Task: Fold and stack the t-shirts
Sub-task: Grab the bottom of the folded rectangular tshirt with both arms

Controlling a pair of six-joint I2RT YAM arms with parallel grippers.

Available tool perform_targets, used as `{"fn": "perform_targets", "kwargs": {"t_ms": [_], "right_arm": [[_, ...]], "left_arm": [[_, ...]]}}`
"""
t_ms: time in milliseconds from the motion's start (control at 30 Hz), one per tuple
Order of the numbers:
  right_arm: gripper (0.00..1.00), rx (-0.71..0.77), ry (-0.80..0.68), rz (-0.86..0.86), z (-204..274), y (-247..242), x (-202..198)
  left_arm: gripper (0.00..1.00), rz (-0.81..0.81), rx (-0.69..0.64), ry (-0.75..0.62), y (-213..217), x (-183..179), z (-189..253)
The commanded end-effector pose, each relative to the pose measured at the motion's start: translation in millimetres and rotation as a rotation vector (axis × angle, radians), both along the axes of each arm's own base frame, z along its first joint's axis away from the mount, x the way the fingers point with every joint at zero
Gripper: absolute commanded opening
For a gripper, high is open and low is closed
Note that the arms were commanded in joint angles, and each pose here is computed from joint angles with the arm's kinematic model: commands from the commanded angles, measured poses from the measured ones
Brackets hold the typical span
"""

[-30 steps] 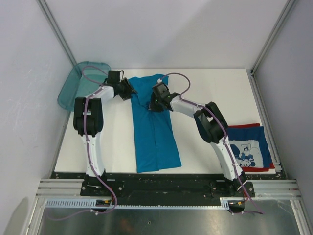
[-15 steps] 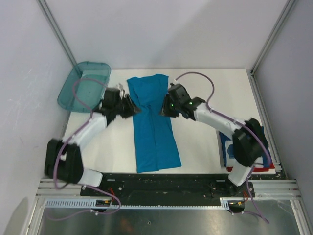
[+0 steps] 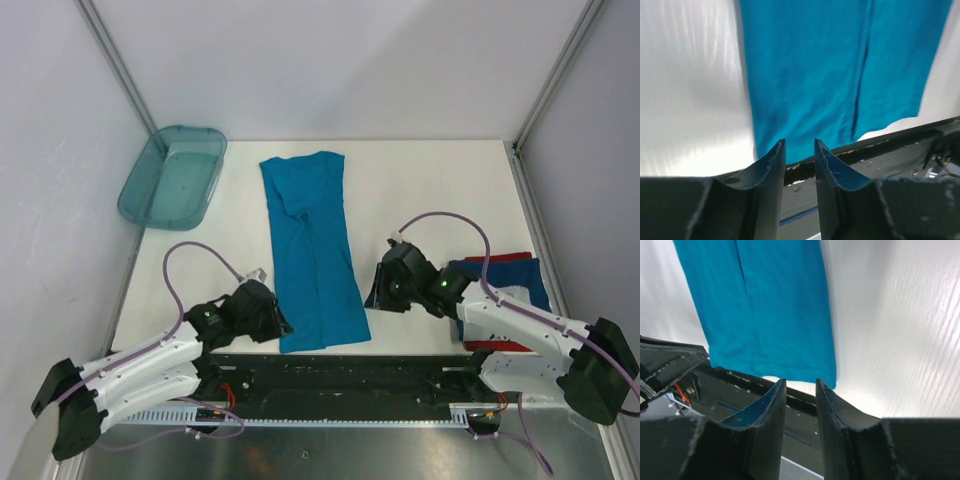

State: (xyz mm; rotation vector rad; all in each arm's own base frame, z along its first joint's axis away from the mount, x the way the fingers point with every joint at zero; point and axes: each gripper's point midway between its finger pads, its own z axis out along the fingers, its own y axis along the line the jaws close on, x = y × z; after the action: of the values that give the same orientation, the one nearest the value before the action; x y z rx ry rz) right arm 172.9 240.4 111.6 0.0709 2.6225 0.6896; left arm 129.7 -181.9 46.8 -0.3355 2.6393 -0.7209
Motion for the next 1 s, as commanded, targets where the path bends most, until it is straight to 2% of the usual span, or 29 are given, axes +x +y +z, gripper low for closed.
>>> {"fn": "perform_targets", "kwargs": {"t_ms": [0,367,967], "right_arm": [[0.35,-0.004,0.039,-0.019,-16,-3,-18],[0.34,-0.044,0.079,0.007,-46,-2,-38],[0.34,-0.105,0.103,0.005,-78,0,-40]], "left_arm": [[0.34,0.114,0.054,0.026,8,-9,-14],[0.35,0.158,0.123,0.029,20,-27,-21],[0.38,0.178,0.191,0.028,26,-25,-25]]}}
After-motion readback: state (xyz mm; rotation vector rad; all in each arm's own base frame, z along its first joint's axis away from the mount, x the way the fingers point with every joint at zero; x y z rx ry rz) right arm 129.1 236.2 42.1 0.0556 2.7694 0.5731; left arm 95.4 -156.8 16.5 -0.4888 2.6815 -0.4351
